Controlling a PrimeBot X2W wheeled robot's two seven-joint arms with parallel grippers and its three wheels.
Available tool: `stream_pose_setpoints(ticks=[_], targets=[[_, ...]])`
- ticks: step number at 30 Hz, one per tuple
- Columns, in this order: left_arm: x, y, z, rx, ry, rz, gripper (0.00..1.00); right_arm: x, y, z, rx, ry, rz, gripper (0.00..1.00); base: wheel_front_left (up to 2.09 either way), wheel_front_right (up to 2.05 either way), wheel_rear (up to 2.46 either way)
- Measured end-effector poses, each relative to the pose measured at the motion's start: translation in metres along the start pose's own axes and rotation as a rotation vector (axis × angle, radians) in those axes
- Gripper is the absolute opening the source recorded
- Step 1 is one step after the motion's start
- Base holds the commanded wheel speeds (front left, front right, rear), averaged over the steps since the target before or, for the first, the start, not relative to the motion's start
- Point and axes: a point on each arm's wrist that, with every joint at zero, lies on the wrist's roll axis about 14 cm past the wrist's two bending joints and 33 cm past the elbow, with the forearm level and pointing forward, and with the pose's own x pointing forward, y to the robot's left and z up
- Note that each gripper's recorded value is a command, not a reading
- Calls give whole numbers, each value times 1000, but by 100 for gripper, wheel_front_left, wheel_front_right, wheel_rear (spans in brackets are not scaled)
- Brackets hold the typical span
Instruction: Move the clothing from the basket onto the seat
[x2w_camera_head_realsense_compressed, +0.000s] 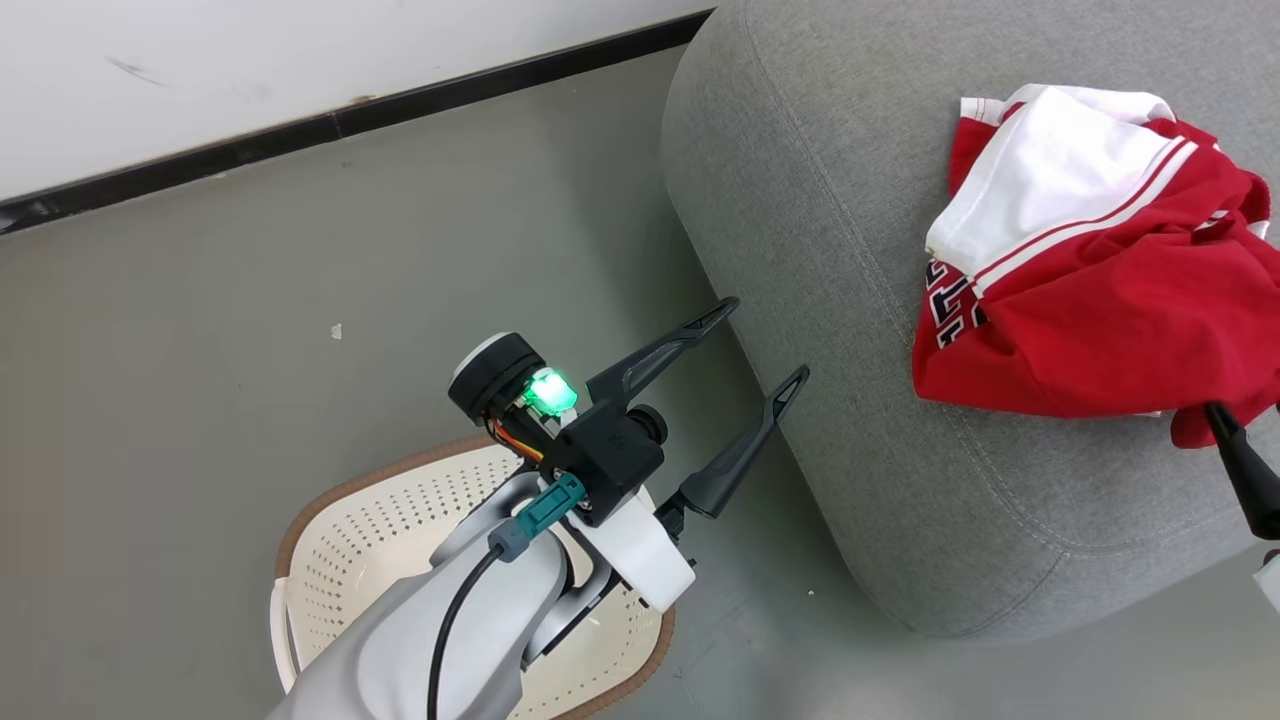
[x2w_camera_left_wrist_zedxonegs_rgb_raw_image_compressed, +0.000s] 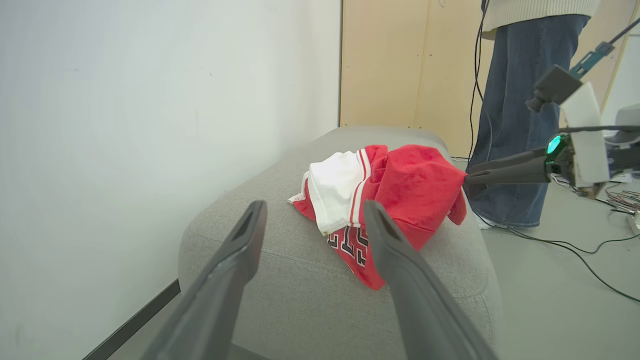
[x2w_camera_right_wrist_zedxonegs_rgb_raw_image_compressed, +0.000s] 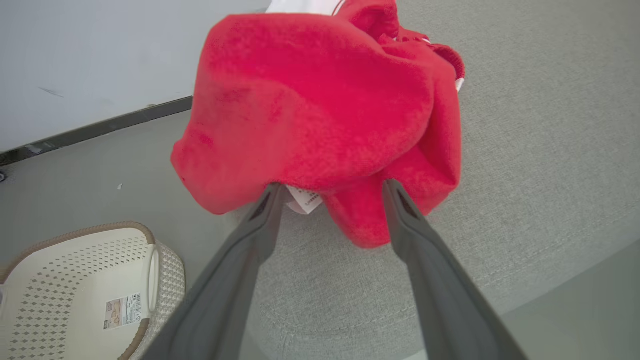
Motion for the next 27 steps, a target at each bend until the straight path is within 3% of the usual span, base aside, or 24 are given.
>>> stream_pose_setpoints(ticks=[5, 17, 27], targets=[[1, 1, 3, 4, -10, 7, 100, -6, 3, 14, 1, -21, 25, 100, 0, 0, 0], [4, 0, 12, 13, -27, 18, 100, -24, -10, 97, -84, -281, 14, 100, 0, 0, 0], [-14, 37, 19, 55, -22, 178, 100, -11, 38, 140, -76, -460, 118, 100, 0, 0, 0]])
